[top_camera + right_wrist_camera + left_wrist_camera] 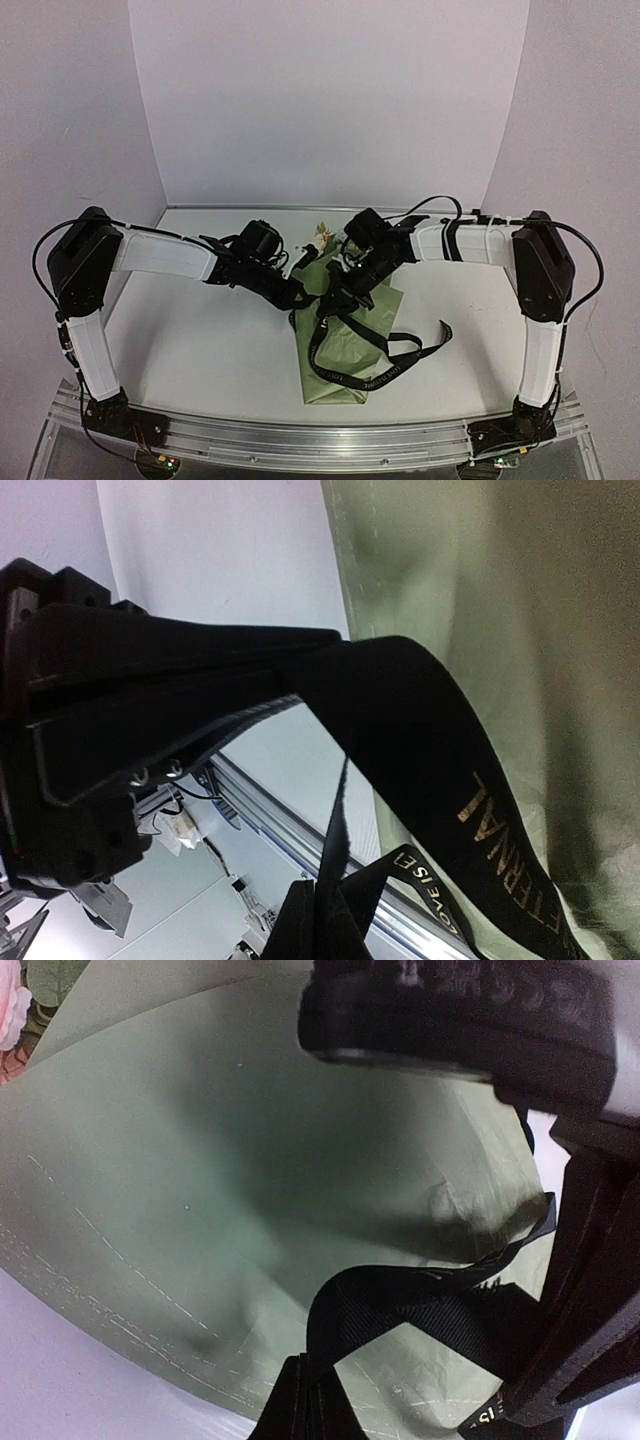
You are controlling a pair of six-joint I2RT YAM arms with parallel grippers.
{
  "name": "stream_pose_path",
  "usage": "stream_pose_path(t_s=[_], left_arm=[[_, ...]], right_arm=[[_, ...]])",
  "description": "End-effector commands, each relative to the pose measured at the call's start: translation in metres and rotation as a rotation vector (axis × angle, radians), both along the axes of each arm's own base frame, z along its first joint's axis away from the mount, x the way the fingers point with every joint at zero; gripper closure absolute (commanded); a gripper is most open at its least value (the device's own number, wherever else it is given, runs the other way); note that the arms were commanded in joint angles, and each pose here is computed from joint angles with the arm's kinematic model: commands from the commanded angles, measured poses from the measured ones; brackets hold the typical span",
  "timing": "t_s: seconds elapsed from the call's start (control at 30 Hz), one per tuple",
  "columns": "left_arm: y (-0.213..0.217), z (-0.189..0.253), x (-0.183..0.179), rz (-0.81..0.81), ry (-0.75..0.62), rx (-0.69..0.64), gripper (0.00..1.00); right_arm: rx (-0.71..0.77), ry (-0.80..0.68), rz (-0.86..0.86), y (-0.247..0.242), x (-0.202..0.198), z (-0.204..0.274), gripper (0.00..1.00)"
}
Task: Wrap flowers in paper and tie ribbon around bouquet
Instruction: Cross the ribbon over the folded bouquet.
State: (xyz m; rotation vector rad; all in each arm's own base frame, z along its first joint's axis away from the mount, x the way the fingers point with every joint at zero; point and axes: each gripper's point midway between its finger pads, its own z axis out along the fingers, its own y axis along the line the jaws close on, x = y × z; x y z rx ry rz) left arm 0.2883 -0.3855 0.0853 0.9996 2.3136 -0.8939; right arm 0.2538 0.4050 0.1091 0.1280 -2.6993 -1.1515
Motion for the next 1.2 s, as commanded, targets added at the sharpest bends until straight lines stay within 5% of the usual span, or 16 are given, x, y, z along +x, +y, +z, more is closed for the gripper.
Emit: stream_pose_path(t_s=[0.0,0.33,0.87,1.17], left_arm=[[-0.008,0.022,0.009,-0.019,-0.055,-0.042,0.98],[-0.010,0.026,0.009,-0.064,-0.074,-0.034,0.99],[-0.005,0.028,-0.026,-0.172,0.016,-0.074,0.98],[-0.011,0.008,-0.040,-0.202,0.096,-0.069,0.98]], right_arm=[[0.074,-0.026,0.068,0.001,-0.015,0.017,1.00],[0.145,0.046,0.128,0.005,-0.028,0.022,1.00],[-0.212,-0.132,0.087,-0.030,0.020,-0.027,0.97],[-0.335,-0.265,0.132,-0.049,0.018,-0.031,0.80]])
